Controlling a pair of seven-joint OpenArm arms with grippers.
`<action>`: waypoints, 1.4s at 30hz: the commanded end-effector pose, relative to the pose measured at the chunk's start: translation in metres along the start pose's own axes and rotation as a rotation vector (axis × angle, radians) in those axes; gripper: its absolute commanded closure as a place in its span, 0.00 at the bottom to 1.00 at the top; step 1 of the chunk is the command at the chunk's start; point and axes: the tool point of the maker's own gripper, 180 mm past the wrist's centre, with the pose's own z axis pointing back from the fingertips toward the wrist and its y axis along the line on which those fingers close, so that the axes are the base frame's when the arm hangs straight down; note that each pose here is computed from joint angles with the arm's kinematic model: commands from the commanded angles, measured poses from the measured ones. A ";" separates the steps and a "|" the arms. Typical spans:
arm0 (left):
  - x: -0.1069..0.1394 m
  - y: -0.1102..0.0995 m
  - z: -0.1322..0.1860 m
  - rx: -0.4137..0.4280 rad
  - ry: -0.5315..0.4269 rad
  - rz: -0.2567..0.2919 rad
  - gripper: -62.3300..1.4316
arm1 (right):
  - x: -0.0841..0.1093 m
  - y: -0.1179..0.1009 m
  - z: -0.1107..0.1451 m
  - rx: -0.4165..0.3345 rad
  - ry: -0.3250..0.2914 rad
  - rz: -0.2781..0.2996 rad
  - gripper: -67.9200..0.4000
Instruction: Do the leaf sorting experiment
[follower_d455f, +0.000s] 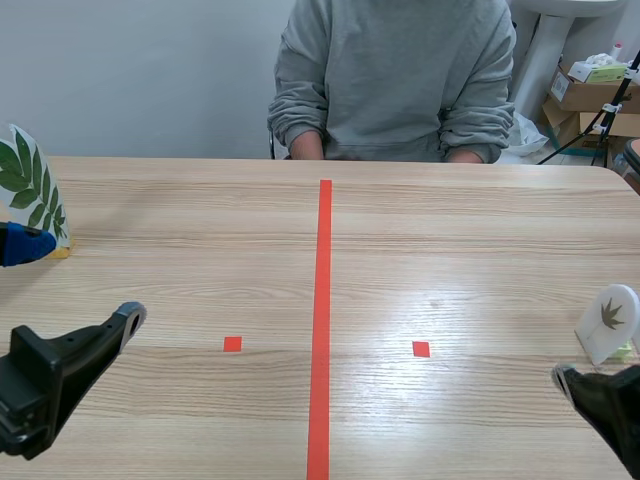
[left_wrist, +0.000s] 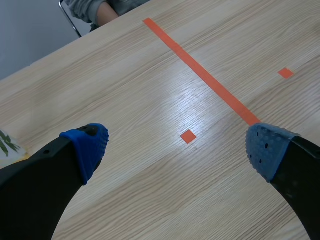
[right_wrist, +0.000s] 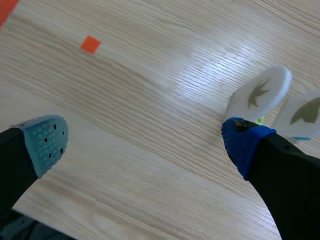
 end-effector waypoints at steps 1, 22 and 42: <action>0.004 -0.004 0.001 -0.011 -0.017 0.008 0.06 | 0.012 0.004 0.007 0.020 -0.030 0.034 0.06; -0.004 -0.006 0.001 -0.023 0.026 0.009 0.06 | 0.050 0.079 0.043 0.233 -0.057 0.247 0.06; -0.004 -0.006 0.001 -0.023 0.024 0.009 0.06 | 0.049 0.079 0.043 0.236 -0.052 0.257 0.06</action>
